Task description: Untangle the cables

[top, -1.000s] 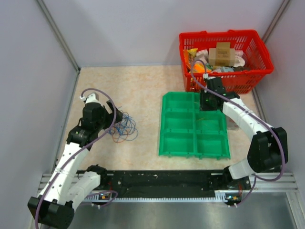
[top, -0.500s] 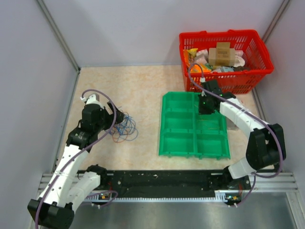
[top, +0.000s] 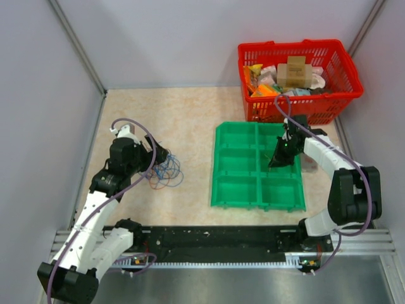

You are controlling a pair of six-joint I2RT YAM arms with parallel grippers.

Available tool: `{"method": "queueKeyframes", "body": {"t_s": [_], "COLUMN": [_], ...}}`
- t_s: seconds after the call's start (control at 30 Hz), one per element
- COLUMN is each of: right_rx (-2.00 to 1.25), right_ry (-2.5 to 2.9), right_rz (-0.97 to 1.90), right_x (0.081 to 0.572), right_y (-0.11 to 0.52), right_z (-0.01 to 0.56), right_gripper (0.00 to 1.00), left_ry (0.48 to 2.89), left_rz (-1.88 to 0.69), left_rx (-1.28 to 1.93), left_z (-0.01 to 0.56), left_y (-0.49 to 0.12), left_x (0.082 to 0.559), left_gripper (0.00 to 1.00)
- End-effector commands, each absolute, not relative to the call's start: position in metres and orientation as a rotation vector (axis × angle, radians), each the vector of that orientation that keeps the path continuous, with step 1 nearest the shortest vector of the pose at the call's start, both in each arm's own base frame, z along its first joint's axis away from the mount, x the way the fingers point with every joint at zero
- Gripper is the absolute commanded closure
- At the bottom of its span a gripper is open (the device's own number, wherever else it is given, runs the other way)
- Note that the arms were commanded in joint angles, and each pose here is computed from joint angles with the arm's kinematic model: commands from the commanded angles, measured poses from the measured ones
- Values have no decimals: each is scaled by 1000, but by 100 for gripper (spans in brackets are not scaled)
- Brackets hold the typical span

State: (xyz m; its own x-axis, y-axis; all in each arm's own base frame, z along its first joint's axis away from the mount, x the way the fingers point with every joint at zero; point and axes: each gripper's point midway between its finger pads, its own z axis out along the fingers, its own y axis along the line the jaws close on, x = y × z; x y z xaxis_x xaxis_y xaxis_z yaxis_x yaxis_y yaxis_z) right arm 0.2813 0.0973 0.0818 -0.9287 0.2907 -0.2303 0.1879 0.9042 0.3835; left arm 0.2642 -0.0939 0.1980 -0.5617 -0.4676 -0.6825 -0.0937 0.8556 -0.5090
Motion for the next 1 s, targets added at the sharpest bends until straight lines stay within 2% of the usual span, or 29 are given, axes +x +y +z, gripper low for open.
{"method": "queueKeyframes", "body": {"t_s": [0.0,0.23,0.37,0.57,0.8,0.97], "right_rx": [384,328,311,284,167,61], "right_ry": [2789,2783,2777,2721,2598,2491], "right_rz": [457,281,249,203,-28,-125], "right_x": [292,319,319,314,305,310], "right_y": [88,71,67,61,53,71], "right_z": [75,66,67,90,149,187], "right_gripper": [100,100,87,76,49,42], "left_ry": [2075,2080,2075,2074,2075,2056], "left_rz": [-555,-572,-565,-558,-434,-394], "left_rx": [-377,-373,-375,-369,-407,-450], "left_z": [210,208,210,211,210,214], "left_y": [-96,-99,-97,-97,-79,-68], "left_x": [269,269,269,270,276,278], "left_gripper": [7,7,7,7,4,2]}}
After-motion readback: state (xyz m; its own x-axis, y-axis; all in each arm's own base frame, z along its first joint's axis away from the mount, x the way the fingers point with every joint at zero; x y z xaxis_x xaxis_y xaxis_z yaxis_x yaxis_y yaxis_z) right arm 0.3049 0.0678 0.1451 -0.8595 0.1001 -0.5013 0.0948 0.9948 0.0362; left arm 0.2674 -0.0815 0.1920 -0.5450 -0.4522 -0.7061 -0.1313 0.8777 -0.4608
